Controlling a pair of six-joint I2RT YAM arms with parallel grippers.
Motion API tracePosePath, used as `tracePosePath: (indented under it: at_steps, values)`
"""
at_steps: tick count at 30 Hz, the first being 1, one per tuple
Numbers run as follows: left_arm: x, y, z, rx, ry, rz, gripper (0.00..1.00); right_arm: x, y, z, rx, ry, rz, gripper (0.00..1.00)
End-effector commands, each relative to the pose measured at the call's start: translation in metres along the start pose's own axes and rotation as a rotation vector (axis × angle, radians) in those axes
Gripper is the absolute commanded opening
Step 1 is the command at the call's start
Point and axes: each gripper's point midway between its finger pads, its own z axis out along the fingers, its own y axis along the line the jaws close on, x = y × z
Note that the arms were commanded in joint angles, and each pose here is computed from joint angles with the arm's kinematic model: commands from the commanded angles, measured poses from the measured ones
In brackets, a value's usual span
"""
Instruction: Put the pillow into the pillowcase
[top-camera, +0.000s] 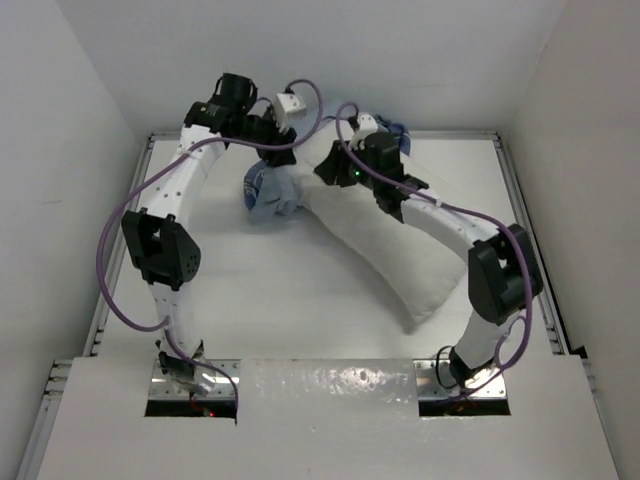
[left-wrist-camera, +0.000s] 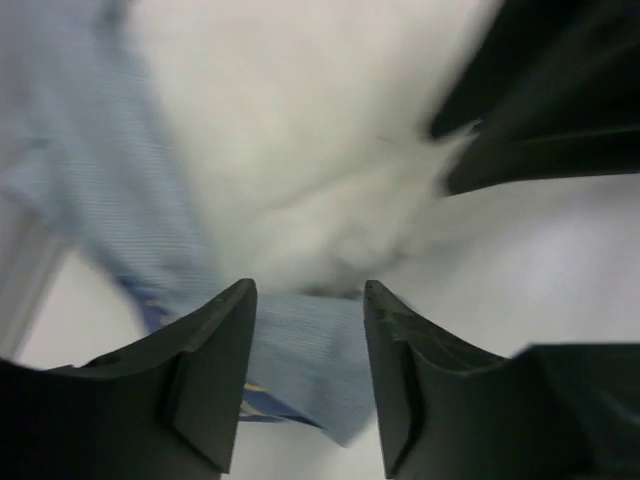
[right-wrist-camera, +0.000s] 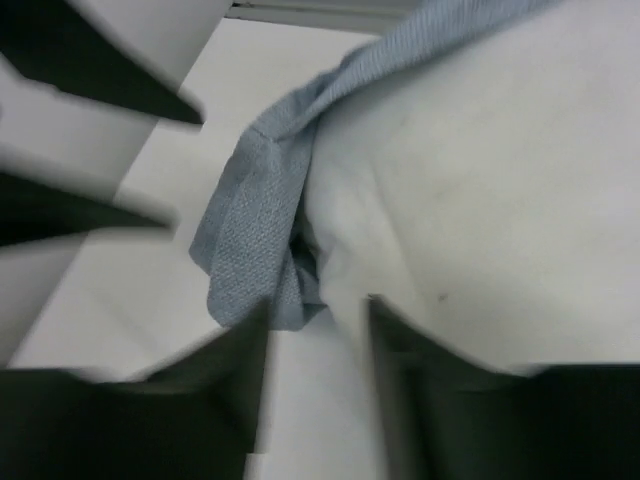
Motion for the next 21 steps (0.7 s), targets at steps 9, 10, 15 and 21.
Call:
tracePosePath:
  at_steps: [9,10,15,21]
  values:
    - [-0.042,0.134,0.06,-0.535,-0.131,-0.007,0.74,-0.127,-0.089,-0.029,0.121,-0.133,-0.094,0.81]
    - [-0.041,0.138,0.063,-0.543,-0.135,-0.01,0.76,-0.129,-0.107,-0.027,0.146,-0.123,-0.069,0.85]
    - [-0.025,0.166,0.078,-0.658,-0.122,-0.04,0.7,-0.131,-0.154,0.014,0.138,-0.17,0.019,0.9]
    - [-0.024,0.161,0.084,-0.623,-0.131,-0.067,0.06,-0.046,-0.166,0.074,-0.042,0.04,0.143,0.91]
